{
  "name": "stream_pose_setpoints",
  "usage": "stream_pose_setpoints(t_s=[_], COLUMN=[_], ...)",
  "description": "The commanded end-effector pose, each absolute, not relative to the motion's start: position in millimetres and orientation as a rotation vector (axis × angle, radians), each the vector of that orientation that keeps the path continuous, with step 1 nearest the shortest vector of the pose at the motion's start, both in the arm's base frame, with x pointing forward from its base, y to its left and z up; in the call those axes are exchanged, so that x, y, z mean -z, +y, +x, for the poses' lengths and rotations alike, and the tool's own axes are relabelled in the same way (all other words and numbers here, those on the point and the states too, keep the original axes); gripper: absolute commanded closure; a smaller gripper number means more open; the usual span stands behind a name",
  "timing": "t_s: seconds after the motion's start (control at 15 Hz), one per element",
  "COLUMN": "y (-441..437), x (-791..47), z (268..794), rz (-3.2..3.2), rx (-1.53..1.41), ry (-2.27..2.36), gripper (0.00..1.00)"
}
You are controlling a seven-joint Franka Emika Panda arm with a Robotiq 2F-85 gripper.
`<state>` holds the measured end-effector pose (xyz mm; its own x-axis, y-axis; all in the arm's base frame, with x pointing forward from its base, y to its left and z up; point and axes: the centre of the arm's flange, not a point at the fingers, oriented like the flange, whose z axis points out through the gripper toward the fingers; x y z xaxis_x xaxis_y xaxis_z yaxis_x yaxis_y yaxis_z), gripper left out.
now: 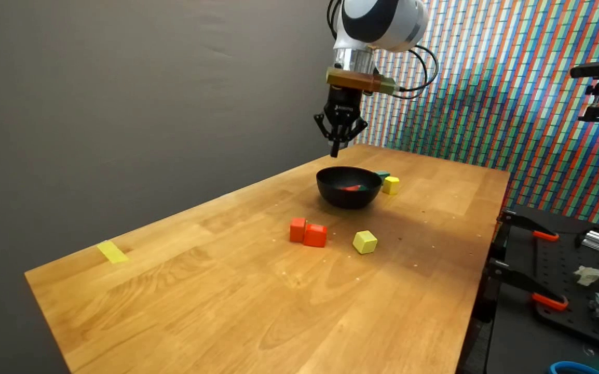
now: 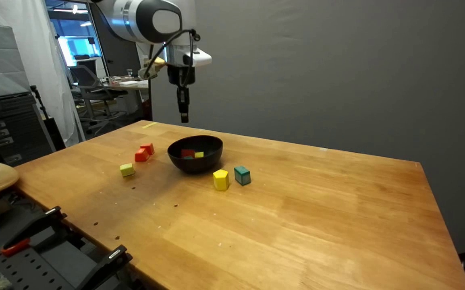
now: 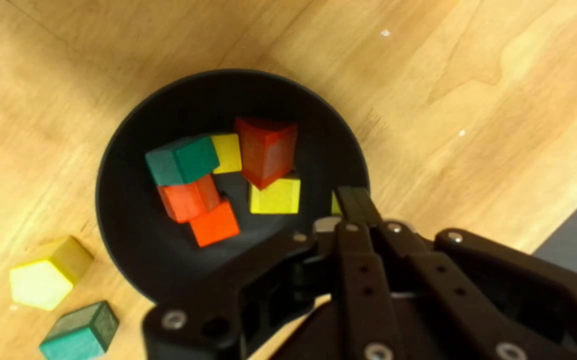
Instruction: Remove the cubes from the bowl
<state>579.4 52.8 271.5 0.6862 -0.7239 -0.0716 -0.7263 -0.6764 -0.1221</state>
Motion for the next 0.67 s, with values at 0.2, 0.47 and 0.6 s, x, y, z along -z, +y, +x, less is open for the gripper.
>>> stream_pose_setpoints(t_s=[0.2, 0.47, 0.6], y=[56.3, 42.0, 32.5], x=[-278.4, -235.3, -212.0], z=[565.7, 562.4, 563.3], rz=[-2.776, -2.771, -2.766], rx=[-0.11, -0.204, -0.234], ry=[1.238, 1.298, 1.318], gripper=[0.5, 0.21, 0.07])
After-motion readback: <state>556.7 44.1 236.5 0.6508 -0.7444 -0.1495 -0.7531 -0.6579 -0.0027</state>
